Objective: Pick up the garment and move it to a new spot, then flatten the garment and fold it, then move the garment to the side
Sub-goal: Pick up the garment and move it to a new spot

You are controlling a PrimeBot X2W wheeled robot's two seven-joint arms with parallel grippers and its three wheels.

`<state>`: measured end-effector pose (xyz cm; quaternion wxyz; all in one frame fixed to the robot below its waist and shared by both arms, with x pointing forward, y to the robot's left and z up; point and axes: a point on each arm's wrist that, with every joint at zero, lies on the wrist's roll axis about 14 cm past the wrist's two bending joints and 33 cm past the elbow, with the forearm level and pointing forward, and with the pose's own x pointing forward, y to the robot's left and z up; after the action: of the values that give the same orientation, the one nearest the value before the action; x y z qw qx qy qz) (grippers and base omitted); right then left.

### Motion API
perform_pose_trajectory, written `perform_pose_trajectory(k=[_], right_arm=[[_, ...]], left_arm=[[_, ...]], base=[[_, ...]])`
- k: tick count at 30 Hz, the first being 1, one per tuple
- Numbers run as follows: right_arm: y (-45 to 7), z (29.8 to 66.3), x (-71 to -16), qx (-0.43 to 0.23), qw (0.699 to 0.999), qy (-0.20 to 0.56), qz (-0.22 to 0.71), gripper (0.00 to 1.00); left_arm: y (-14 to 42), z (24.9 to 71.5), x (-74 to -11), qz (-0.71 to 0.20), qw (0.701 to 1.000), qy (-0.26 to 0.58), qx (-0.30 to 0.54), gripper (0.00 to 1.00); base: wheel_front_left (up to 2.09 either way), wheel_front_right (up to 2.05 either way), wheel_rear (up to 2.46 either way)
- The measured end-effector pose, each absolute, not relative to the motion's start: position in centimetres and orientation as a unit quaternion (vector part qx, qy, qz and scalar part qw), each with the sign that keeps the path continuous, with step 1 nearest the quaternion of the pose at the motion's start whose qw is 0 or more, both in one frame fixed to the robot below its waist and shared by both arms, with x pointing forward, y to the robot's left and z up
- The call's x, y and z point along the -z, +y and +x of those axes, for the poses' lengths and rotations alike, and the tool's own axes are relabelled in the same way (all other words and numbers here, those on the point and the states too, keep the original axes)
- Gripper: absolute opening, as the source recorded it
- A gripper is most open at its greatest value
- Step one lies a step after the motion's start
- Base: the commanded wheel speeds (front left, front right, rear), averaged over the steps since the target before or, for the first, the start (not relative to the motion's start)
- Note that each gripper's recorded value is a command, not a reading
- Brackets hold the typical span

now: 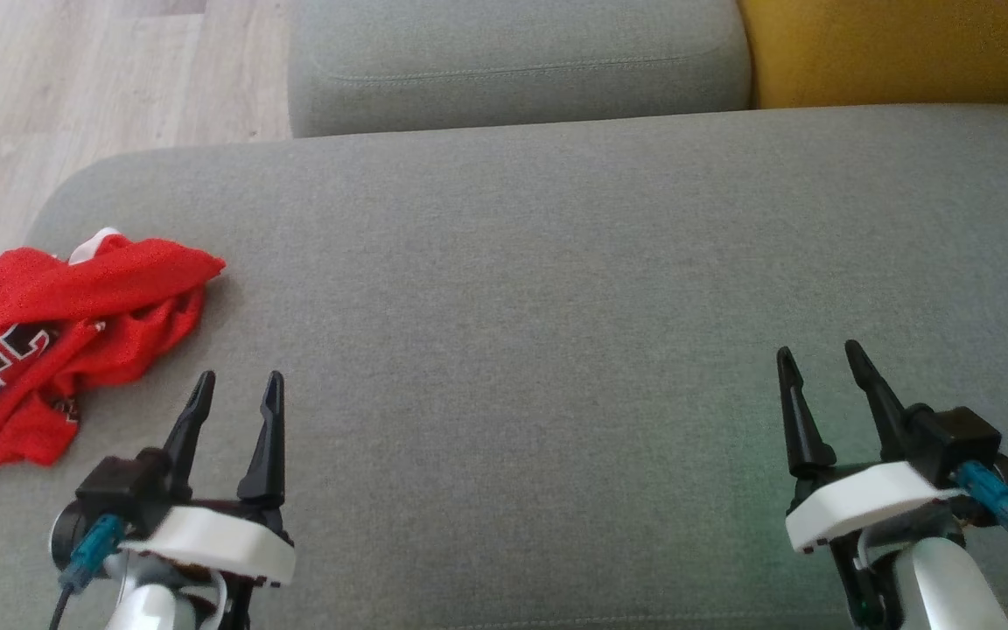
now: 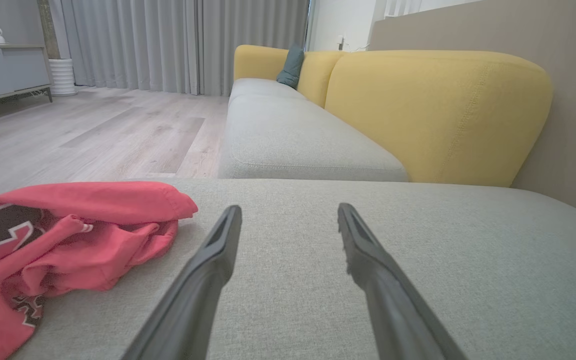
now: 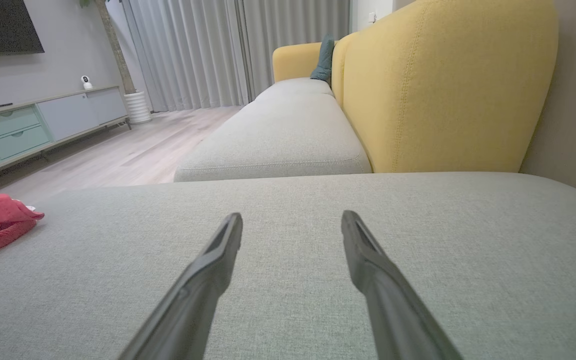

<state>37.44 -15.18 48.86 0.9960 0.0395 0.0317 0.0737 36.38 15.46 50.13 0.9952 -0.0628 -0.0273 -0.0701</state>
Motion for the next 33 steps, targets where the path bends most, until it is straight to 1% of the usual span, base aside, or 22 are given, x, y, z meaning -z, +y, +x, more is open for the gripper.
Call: perform_pose_trajectory(k=[5,15,33], right_arm=[[-14.1,37.9,-49.2,-0.090,0.995,0.028,0.039,1.00],[-10.4,38.8,-49.9,-0.143,0.989,0.024,0.035,1.00],[-1.5,39.7,-50.5,-0.266,0.963,0.024,0.033,1.00]], left_arm=[[16.5,35.9,-50.0,-0.064,0.996,-0.026,0.055,1.00],[19.8,34.5,-50.1,-0.064,0.997,-0.031,0.003,1.00],[26.8,29.2,-50.2,-0.056,0.991,-0.040,-0.117,1.00]], base=[[0.00,0.00,0.00],[0.00,0.00,0.00],[0.00,0.00,0.00]])
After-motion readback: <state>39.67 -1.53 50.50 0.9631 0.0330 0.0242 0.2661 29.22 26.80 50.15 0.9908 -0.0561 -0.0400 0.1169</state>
